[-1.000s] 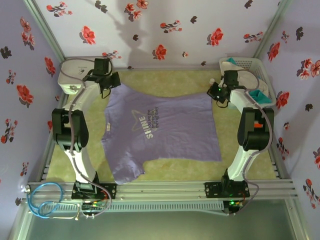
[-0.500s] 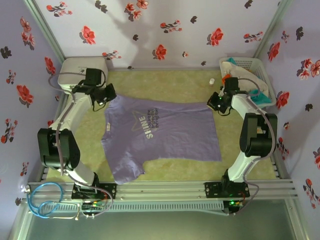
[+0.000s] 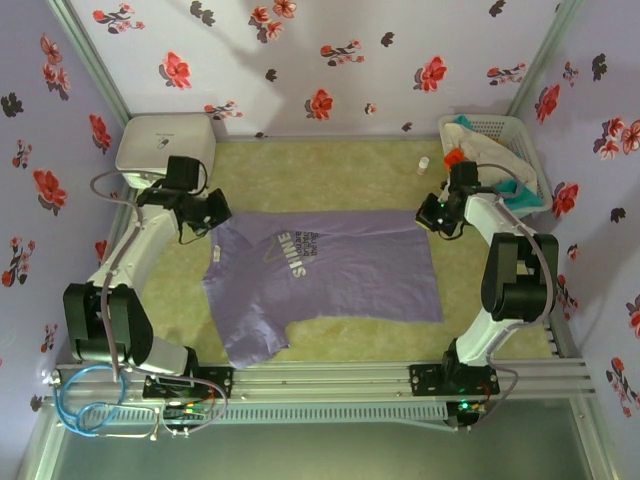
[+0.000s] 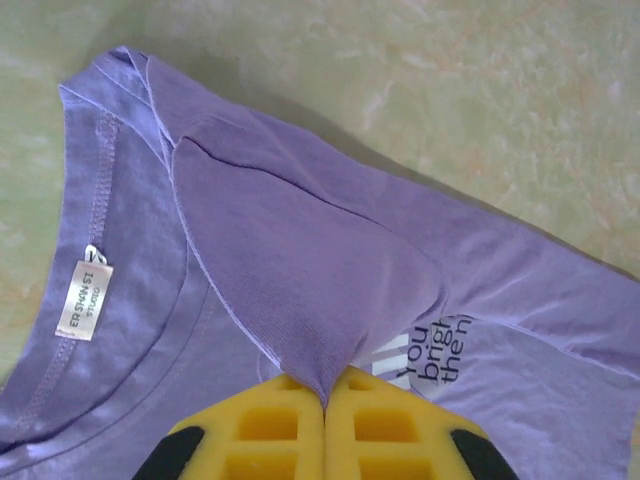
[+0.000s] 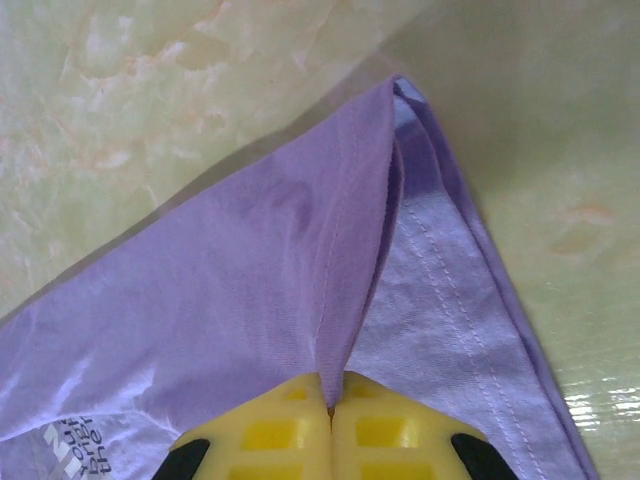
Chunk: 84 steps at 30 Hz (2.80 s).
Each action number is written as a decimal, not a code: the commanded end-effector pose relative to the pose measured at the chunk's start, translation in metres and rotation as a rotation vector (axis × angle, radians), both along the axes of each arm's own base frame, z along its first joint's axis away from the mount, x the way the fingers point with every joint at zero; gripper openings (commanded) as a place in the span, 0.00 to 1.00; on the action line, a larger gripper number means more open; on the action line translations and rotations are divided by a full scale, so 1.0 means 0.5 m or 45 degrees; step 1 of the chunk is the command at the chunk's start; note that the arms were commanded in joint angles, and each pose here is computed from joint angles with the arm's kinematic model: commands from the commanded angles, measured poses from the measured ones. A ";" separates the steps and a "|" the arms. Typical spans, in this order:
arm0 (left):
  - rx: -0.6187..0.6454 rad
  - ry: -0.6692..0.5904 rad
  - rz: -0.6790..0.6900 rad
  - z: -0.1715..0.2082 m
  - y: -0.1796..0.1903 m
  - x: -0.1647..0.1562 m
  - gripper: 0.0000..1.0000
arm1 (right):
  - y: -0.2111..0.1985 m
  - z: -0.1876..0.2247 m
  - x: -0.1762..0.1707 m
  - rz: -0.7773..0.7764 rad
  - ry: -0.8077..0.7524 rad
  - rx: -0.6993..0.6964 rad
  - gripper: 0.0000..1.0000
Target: Fold and stack the t-shirts
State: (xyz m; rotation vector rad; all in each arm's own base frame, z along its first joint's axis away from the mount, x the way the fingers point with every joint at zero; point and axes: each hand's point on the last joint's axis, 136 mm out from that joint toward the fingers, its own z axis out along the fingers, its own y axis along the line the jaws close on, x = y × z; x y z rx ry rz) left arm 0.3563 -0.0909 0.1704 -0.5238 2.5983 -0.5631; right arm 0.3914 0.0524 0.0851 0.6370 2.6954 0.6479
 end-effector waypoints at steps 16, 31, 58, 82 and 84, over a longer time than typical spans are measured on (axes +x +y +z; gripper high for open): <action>-0.067 0.133 0.092 -0.071 0.013 -0.107 0.00 | -0.028 -0.045 -0.040 0.006 0.101 -0.070 0.00; 0.064 0.289 0.128 -0.169 0.057 -0.161 0.15 | -0.039 -0.078 -0.057 -0.014 0.172 -0.108 0.14; 0.514 0.135 -0.539 -0.191 -0.154 -0.167 0.41 | 0.049 -0.010 -0.013 0.110 0.027 -0.134 0.74; 0.752 0.224 -0.619 -0.266 -0.160 -0.146 0.02 | 0.048 -0.034 -0.028 0.108 0.071 -0.130 0.74; 0.755 0.237 -0.628 -0.258 -0.160 -0.150 0.00 | 0.048 -0.034 -0.029 0.109 0.073 -0.130 0.74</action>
